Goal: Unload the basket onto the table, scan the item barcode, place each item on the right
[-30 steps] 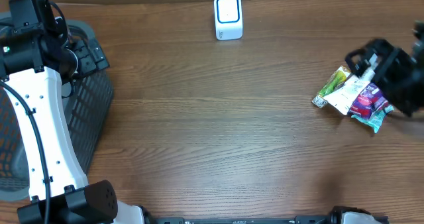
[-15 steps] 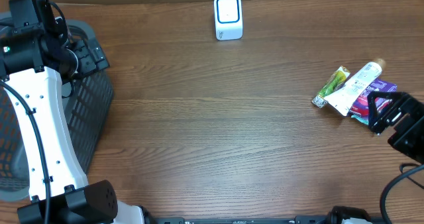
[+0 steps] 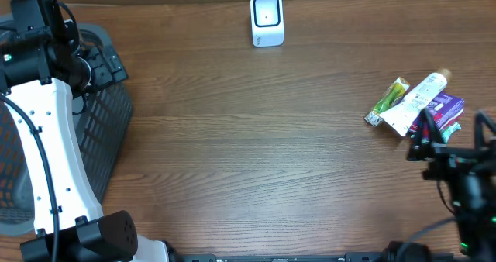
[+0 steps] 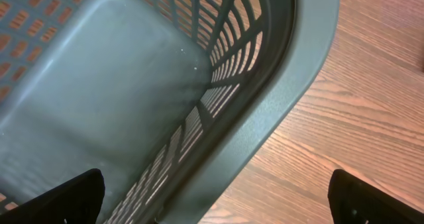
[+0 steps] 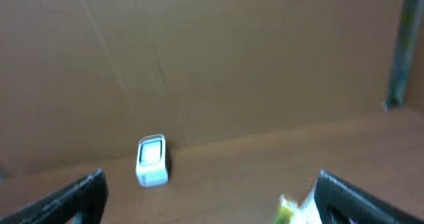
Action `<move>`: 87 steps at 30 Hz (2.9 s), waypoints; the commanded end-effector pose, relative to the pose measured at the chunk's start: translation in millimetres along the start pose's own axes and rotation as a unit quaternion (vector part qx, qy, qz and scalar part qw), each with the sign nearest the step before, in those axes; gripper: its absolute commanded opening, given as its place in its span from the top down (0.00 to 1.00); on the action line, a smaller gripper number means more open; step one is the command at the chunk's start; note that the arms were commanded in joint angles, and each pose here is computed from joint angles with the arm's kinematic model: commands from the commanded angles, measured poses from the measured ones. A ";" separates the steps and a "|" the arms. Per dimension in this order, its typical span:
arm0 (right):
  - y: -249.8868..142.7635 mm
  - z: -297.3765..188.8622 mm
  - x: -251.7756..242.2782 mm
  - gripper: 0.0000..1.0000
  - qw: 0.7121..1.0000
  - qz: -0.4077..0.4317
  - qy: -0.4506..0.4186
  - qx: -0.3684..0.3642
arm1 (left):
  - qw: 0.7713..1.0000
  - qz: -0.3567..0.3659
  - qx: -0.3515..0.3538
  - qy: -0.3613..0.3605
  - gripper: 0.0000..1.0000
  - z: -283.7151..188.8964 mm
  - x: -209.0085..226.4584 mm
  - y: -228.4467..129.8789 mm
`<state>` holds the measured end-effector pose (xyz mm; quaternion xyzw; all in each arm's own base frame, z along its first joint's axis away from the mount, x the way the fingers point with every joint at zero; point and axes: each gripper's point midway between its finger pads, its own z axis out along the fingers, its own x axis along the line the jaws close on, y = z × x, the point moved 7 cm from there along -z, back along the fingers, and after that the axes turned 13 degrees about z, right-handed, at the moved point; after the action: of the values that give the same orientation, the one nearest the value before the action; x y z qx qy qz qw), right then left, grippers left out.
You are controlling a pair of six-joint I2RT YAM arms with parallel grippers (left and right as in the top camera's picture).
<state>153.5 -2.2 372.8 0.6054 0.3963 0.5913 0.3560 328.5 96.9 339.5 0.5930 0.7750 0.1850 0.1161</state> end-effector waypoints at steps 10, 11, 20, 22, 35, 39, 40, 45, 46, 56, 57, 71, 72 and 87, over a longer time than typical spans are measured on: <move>-153.0 28.9 -50.6 0.00 0.992 -0.096 0.076 -0.015 | 1.000 -0.007 -0.002 -0.001 0.00 -0.7 1.0 1.4; -158.5 29.1 -53.7 0.00 0.993 -0.096 0.074 -0.014 | 1.000 -0.007 -0.002 -0.001 0.00 -0.7 1.0 1.4; -189.2 30.8 -62.1 0.00 0.991 -0.089 0.094 0.014 | 1.000 -0.007 -0.002 -0.001 0.01 -0.7 1.0 1.4; -188.8 30.8 -62.2 0.00 0.992 -0.089 0.094 0.013 | 1.000 -0.007 -0.002 -0.001 0.00 -0.7 1.0 1.4; -188.8 30.9 -62.2 0.00 0.992 -0.089 0.093 0.013 | 1.000 -0.007 -0.002 -0.001 0.00 -0.7 1.0 1.4; -188.8 30.9 -62.2 0.00 0.992 -0.089 0.093 0.013 | 1.000 -0.007 -0.002 -0.001 0.00 -0.7 1.0 1.4; -188.8 30.9 -62.2 0.00 0.992 -0.089 0.093 0.013 | 1.000 -0.007 -0.002 -0.001 0.00 -0.7 1.0 1.4; -188.8 30.9 -62.2 0.00 0.992 -0.089 0.093 0.013 | 1.000 -0.007 -0.002 -0.001 0.00 -0.7 1.2 1.4; -188.8 30.9 -62.2 0.00 0.992 -0.089 0.093 0.013 | 1.000 -0.007 -0.002 -0.001 0.00 -0.7 1.0 1.4; -188.8 30.9 -62.2 0.00 0.992 -0.089 0.093 0.013 | 1.000 -0.004 -0.003 -0.003 0.00 -0.8 -1.4 1.5; -188.8 30.9 -62.2 0.00 0.992 -0.089 0.093 0.013 | 1.000 -0.002 -0.006 -0.003 0.01 -3.3 -2.6 1.0; -188.8 30.9 -62.2 0.00 0.992 -0.089 0.093 0.013 | 0.972 0.123 -0.177 -0.093 0.00 -136.2 -76.9 -54.1; -188.8 30.9 -62.2 0.00 0.992 -0.089 0.093 0.013 | 0.970 0.124 -0.187 -0.095 0.00 -142.8 -75.6 -58.0; -188.8 30.9 -62.2 0.00 0.992 -0.089 0.093 0.013 | 0.954 0.116 -0.261 -0.096 0.00 -183.8 -46.7 -123.0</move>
<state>174.4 23.0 176.0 0.5195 0.4864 0.6021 0.3620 173.2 -5.8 458.9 0.6469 0.6116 0.3267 0.3173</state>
